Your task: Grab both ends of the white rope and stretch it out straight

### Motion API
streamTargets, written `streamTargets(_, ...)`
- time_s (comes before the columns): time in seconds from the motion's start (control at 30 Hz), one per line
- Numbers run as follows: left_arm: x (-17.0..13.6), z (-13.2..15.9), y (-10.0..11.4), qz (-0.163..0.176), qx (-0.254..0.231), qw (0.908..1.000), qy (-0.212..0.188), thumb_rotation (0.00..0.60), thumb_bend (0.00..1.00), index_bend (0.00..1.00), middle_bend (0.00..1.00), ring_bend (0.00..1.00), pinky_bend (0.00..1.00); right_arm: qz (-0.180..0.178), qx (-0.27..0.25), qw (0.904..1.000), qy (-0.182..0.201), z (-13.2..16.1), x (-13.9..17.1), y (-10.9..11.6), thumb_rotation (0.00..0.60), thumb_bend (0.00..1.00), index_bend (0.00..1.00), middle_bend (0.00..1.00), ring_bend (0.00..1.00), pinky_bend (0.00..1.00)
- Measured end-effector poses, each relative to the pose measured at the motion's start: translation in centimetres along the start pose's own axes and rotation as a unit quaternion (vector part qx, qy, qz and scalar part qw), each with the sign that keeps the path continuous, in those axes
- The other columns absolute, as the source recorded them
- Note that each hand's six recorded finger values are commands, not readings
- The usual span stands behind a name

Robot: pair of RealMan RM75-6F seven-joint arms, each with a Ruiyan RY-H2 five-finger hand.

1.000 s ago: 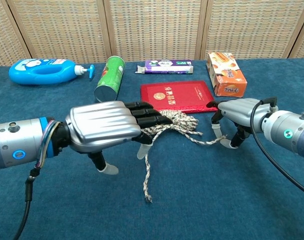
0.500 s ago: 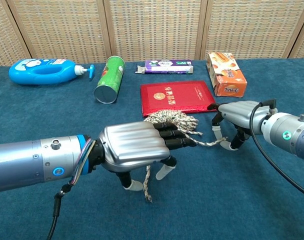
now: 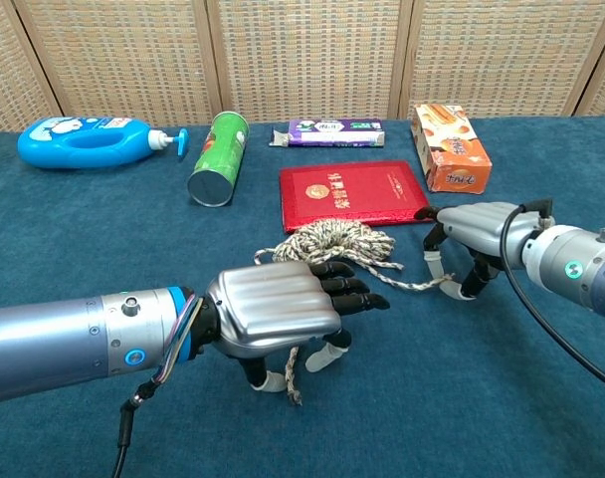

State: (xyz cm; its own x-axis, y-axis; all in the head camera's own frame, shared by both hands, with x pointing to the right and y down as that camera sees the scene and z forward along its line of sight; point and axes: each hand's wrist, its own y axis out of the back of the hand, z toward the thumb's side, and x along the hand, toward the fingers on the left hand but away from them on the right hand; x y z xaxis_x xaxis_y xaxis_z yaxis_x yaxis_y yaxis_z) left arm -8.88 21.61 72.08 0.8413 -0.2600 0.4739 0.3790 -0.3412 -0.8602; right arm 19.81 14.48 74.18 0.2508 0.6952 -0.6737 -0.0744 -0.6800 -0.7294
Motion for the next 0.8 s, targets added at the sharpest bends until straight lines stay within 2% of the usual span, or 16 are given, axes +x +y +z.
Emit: streamTargets(0.8,-0.45,-0.16,0.55,0.006,-0.005,1.0,0.0,0.6,0.32,0.55,0.0,0.0,0.0,0.001,0.0,1.0,-0.003,-0.35,0.27,-0.23,0.6,0.47,0.66,0.0,0.0,0.0)
